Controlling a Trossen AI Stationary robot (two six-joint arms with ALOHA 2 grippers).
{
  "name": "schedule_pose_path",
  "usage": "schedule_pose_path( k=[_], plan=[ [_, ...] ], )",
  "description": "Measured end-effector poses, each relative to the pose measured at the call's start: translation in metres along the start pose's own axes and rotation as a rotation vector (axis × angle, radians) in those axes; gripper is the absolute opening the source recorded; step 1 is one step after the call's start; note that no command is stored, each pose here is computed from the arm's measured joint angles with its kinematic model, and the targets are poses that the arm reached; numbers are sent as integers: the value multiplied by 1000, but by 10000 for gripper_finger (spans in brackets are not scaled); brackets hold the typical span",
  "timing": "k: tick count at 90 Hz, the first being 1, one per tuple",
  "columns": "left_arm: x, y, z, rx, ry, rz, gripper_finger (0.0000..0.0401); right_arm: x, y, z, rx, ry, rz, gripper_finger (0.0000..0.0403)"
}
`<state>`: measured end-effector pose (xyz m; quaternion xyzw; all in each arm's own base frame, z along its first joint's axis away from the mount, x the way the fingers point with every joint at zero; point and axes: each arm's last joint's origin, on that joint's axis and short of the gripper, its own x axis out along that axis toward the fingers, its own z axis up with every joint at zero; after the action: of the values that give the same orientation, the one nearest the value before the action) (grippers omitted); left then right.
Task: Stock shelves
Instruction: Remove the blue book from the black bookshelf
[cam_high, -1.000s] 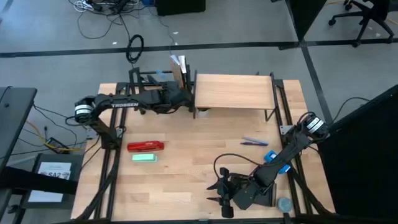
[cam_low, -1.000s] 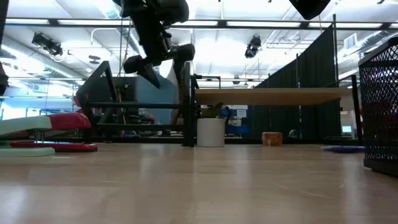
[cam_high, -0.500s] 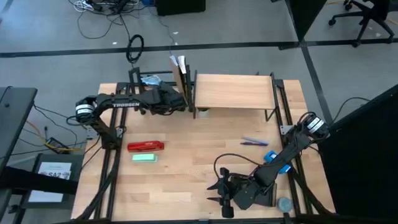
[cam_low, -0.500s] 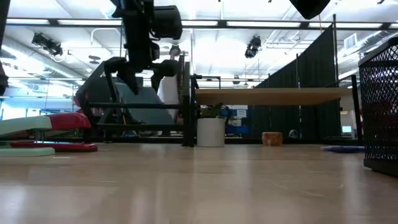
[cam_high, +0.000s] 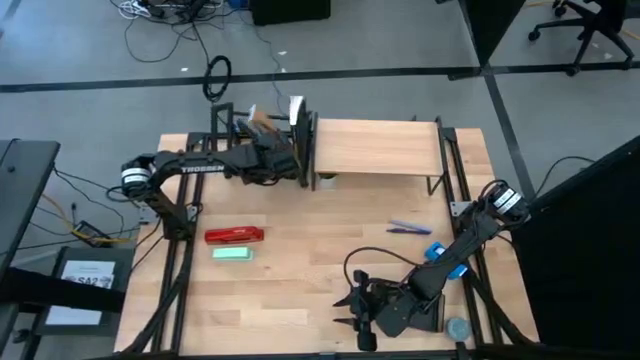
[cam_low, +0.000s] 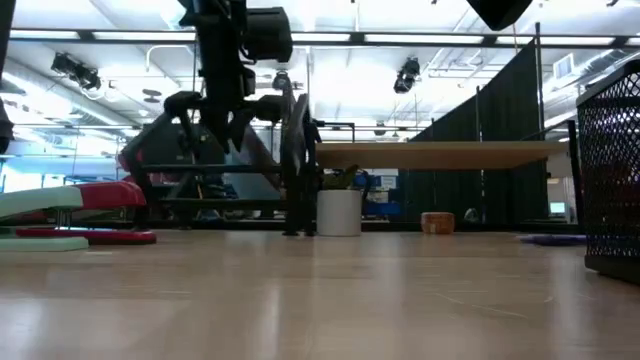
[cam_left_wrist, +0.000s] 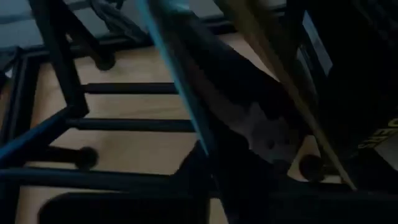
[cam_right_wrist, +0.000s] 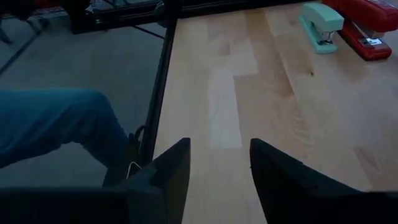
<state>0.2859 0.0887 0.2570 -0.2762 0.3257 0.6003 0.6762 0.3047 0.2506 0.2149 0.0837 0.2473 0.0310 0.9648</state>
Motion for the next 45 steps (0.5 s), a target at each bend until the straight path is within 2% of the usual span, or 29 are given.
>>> schedule_pose_path(
  k=[24,45],
  plan=[
    [-25,2,6,16,-73,-37,12,0,0,0,1,-2,1,133],
    [-29,1,9,25,-104,-35,11,0,0,0,0,-3,1,133]
  ],
)
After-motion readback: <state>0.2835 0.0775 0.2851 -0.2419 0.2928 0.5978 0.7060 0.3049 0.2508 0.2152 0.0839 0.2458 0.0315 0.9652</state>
